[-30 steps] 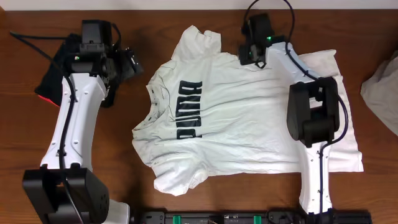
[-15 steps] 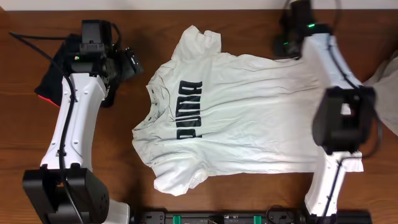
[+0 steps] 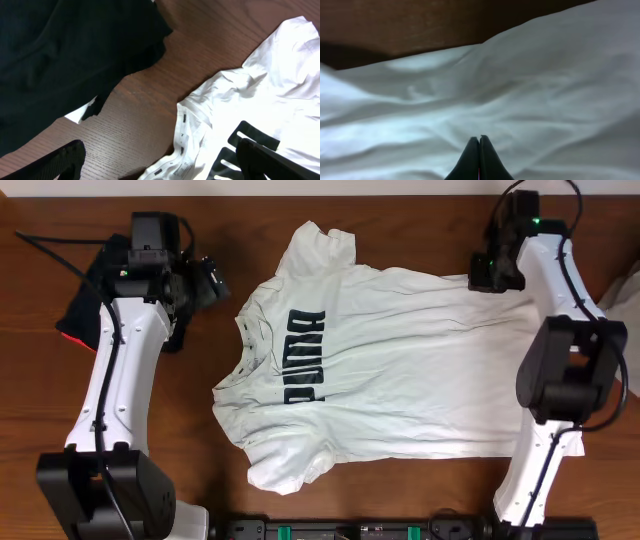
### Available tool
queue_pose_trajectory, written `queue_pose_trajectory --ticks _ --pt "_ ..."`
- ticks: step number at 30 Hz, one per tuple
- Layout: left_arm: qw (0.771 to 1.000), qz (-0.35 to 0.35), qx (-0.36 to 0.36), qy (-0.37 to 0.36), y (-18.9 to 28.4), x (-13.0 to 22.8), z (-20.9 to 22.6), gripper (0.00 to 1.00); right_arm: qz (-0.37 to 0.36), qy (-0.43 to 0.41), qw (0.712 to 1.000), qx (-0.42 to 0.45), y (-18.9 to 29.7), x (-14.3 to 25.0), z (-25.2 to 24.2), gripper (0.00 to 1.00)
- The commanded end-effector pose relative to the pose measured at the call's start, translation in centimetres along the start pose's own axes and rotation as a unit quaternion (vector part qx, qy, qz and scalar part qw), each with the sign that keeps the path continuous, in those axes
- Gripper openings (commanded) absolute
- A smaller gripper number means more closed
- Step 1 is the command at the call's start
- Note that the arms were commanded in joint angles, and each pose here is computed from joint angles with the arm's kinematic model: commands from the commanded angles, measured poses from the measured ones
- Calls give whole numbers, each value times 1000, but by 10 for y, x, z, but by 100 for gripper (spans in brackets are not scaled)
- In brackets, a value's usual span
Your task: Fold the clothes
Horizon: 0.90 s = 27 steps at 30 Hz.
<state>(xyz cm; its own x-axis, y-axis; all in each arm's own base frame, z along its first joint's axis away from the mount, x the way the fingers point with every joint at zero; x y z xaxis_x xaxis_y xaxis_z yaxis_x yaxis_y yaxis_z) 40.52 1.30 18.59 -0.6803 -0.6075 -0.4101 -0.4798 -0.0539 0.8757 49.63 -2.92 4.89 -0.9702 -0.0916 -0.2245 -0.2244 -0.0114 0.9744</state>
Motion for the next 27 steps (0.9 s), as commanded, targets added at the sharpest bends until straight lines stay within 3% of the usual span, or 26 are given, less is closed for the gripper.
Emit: queue_pose_trajectory --ticks 1,12,16,20,27 --pt "1000 -1 -8 -1 -2 -1 3 98 14 -7 1000 -1 -24 5 -5 1" --pt "1000 -1 -7 -1 -2 -1 3 98 -60 -9 998 14 -56 -30 -18 2" --pt "1000 -1 -7 -1 -2 -1 3 98 -102 -8 995 21 -53 -50 -21 4" --pt "1000 -1 -8 -1 -2 -1 3 98 -136 -9 990 27 -49 -65 -26 16" --pt "1000 -1 -8 -1 -2 -1 3 98 -158 -20 987 34 -9 -72 -40 14"
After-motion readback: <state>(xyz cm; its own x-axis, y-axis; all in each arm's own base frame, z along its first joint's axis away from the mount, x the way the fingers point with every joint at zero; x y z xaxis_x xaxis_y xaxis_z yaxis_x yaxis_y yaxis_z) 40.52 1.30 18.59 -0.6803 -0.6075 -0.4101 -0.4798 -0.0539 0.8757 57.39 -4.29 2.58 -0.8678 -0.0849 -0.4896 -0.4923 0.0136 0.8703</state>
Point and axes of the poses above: each gripper's point midway between its finger pads, its own y axis back along the fingers, its own z axis along the line the jaws close on, x = y × z, the point moved 1 cm from there along y, back along the fingers, and after that the axes turned 12 degrees about y, right-handed, at the moved point
